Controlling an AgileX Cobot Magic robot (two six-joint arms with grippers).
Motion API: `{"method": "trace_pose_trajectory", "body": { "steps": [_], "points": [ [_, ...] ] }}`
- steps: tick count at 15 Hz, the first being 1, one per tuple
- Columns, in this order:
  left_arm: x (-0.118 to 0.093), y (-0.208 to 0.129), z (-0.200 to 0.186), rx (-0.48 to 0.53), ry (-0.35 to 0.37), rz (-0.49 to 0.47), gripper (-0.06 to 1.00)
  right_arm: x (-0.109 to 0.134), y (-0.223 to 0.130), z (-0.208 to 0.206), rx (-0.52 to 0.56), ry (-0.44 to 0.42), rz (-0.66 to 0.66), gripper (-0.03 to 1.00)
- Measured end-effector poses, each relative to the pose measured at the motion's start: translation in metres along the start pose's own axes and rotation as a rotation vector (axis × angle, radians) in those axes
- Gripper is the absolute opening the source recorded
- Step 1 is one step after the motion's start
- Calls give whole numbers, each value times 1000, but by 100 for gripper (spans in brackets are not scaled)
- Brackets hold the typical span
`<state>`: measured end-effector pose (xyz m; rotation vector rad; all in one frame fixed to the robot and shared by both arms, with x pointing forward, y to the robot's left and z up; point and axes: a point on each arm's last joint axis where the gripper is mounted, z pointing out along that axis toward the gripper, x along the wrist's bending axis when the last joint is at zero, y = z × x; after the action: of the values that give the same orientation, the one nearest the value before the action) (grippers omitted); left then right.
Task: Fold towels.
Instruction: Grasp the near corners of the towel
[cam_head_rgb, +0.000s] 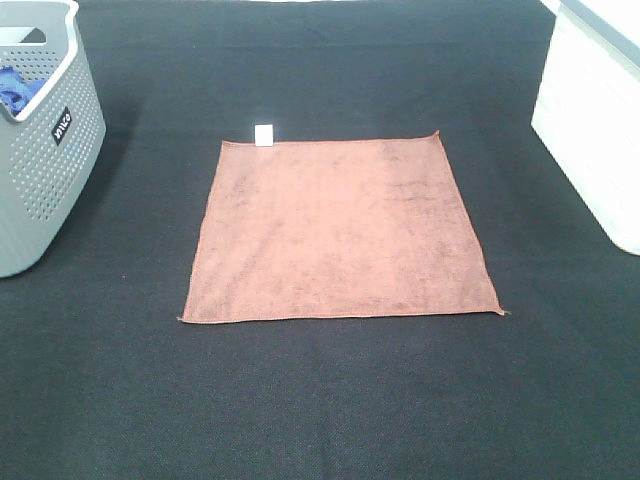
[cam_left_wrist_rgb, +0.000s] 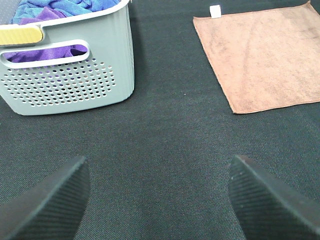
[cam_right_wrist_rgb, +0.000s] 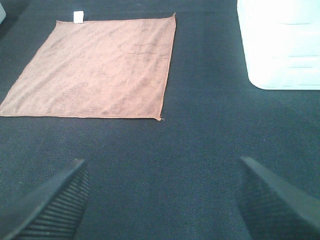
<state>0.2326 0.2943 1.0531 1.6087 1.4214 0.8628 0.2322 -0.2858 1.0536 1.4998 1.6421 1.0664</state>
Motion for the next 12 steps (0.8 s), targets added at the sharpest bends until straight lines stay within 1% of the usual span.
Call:
{"method": "trace_pose_trajectory", "body": {
  "steps": [12],
  "points": [
    [0,0,0,0,0,0,74,0,0,0,0,0,0,76]
  ]
}}
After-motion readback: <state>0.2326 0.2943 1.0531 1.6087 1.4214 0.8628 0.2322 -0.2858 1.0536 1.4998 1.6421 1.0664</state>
